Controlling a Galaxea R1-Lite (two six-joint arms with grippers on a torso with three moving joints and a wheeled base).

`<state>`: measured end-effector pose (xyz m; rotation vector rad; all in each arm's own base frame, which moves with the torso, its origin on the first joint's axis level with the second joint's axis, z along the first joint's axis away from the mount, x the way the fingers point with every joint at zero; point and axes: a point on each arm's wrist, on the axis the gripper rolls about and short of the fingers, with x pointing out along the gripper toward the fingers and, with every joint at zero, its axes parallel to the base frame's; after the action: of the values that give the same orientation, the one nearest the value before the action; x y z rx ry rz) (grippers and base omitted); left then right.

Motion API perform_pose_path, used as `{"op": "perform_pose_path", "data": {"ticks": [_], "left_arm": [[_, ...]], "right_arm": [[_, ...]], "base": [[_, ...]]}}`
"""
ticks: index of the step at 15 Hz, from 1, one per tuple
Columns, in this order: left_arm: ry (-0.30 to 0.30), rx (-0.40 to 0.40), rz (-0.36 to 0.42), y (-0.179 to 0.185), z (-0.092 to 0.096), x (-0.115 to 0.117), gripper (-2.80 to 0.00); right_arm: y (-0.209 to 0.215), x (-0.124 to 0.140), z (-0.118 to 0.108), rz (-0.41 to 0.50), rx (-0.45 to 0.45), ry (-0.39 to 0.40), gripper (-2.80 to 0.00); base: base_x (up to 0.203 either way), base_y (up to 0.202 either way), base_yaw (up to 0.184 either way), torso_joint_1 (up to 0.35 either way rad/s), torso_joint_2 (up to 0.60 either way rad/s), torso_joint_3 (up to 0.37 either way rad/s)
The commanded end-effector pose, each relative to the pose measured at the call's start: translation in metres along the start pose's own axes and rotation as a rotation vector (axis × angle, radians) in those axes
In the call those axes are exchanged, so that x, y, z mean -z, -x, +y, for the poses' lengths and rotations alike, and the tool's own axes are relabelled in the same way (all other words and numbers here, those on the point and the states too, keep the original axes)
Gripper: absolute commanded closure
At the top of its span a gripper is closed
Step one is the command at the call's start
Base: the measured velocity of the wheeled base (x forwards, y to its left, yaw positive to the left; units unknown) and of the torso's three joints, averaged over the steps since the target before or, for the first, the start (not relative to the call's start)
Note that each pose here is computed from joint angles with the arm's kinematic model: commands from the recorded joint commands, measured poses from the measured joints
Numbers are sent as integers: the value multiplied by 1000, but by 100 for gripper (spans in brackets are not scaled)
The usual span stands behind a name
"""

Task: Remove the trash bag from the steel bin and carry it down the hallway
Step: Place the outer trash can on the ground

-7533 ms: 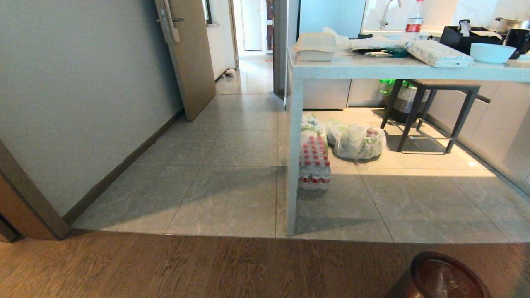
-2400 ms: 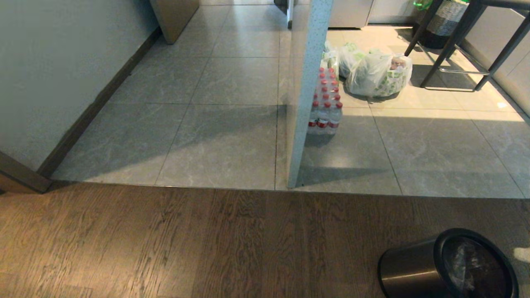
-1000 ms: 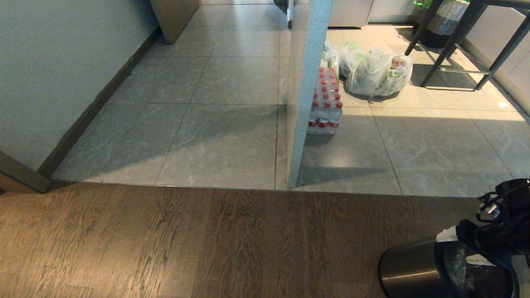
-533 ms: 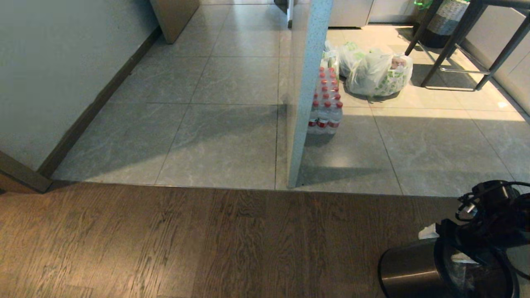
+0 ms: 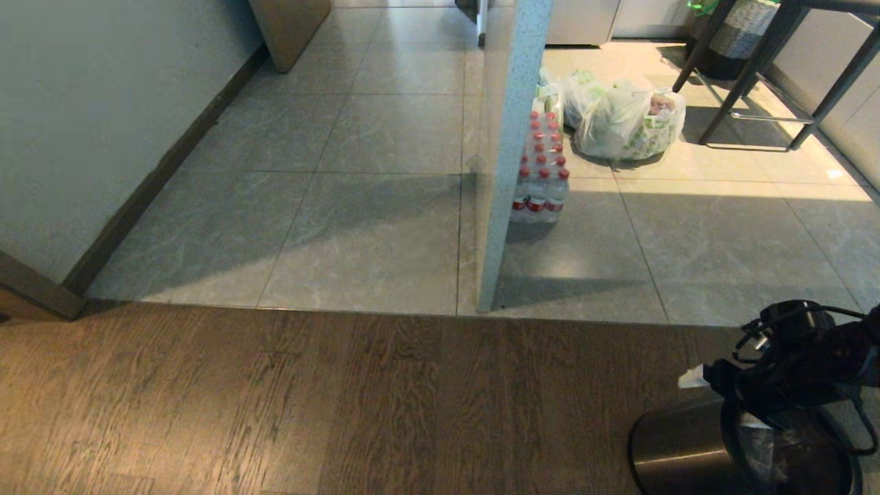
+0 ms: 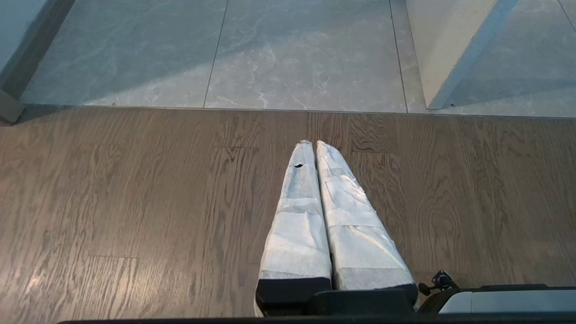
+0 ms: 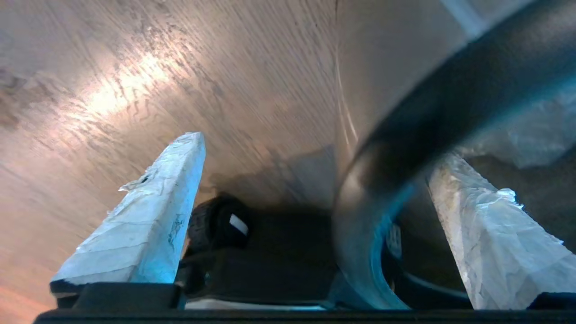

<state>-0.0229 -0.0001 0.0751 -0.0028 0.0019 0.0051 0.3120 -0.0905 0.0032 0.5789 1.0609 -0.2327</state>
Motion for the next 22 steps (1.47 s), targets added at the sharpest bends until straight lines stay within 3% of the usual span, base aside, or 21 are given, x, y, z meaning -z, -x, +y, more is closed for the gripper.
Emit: {"op": "perform_pose_path", "data": {"ticks": [1,3,7,8,9,15,22], "left_arm": [[1,-1,4,0,0,1,0],[0,-1,4,0,0,1,0],[0,-1,3,0,0,0,0],[0,-1,4,0,0,1,0],[0,-1,4,0,0,1,0],[0,-1,4,0,0,1,0],[0,-1,4,0,0,1,0]], "right_arm": [[-7,1,4,-3,-3,14,-280],[-7,-3,5,-52,8,25,-280],[-15,2,9,-41,34,40,-280],[-15,1,9,-44,35,41,-195],[-16,0,10,-46,33,44,0],[-7,4,18,-84,68,69,0],[28,10,23,-141,51,78,0]], "base": [[0,0,0,0,0,0],[0,0,0,0,0,0],[0,0,0,0,0,0],[0,0,0,0,0,0],[0,0,0,0,0,0],[0,0,0,0,0,0],[0,0,0,0,0,0]]}}
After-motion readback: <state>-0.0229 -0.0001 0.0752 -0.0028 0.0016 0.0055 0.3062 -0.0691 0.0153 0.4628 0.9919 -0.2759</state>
